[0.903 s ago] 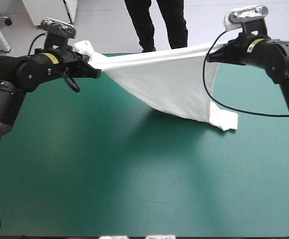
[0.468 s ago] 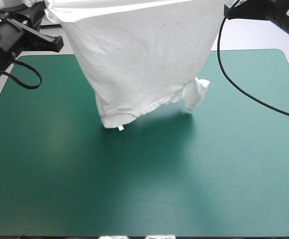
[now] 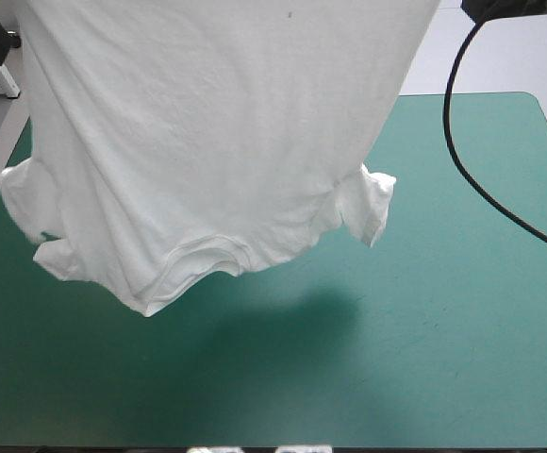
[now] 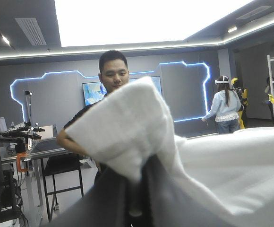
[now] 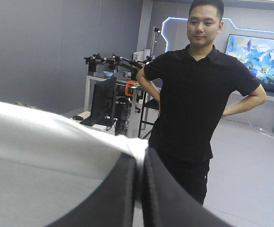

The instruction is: Fold the cloth

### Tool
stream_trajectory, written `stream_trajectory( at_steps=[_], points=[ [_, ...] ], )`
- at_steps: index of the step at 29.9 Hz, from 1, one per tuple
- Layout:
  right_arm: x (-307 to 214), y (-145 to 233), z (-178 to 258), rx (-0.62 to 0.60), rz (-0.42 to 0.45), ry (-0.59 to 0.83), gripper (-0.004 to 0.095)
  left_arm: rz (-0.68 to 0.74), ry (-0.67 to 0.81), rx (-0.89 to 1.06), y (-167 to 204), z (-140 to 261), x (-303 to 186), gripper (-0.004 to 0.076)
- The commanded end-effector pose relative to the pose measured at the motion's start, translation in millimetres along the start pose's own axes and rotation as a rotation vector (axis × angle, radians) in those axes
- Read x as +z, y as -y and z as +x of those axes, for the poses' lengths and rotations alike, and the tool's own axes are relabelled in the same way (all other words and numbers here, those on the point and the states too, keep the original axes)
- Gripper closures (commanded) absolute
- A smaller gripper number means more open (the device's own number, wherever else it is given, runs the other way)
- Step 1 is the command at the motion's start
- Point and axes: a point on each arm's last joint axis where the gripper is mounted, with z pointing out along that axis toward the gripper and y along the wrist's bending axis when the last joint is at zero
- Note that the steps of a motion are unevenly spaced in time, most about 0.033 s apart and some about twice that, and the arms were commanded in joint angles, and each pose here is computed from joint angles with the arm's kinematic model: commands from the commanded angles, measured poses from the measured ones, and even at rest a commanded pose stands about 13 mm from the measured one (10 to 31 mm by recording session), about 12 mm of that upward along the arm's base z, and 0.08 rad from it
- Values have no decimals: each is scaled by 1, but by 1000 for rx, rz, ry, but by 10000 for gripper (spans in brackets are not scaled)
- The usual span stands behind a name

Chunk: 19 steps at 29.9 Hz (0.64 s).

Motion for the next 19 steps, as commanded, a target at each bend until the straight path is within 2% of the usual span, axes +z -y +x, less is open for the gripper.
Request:
stream_trajectory(
  at_steps=[1,8,11,16,19],
  points=[
    [-11,3,-15,-32,45,102,924,-22,90,4,-2,-11,-1,733],
    [34,15,21,-39,116,-11,925,-18,2,23,1,26,44,733],
    [62,23,37,-52,163,-5,925,-30,-10,66,2,53,78,733],
    [109,33,62,-129,217,77,925,-50,86,126,5,87,123,733],
    [125,34,69,-140,219,148,925,-51,172,114,8,100,142,733]
  ],
)
